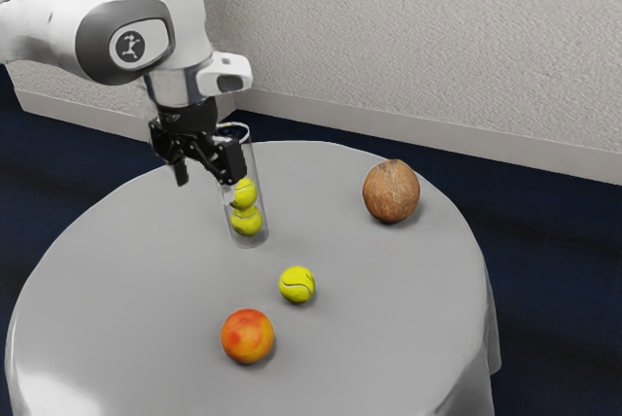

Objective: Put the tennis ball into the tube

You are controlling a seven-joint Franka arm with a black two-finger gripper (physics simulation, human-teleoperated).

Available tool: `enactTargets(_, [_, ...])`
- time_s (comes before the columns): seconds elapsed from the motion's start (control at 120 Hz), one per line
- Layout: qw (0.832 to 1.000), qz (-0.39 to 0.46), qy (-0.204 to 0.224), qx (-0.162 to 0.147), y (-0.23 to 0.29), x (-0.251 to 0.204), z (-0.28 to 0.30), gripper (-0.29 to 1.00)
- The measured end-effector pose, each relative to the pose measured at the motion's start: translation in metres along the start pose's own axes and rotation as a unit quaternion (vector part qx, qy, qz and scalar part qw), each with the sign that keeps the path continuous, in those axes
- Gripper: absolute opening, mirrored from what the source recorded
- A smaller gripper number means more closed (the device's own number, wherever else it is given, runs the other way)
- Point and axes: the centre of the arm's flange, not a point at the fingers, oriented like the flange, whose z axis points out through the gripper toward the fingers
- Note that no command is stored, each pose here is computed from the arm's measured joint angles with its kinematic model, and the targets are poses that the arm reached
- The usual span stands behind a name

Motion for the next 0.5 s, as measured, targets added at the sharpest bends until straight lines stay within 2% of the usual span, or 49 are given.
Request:
enactTargets(0.217, [1.000,0.008,-0.019,-0.013,0.023,0.027,0.104,0.70])
enactTargets(0.5, [0.999,0.019,0.002,-0.030,0.014,0.089,0.182,0.70])
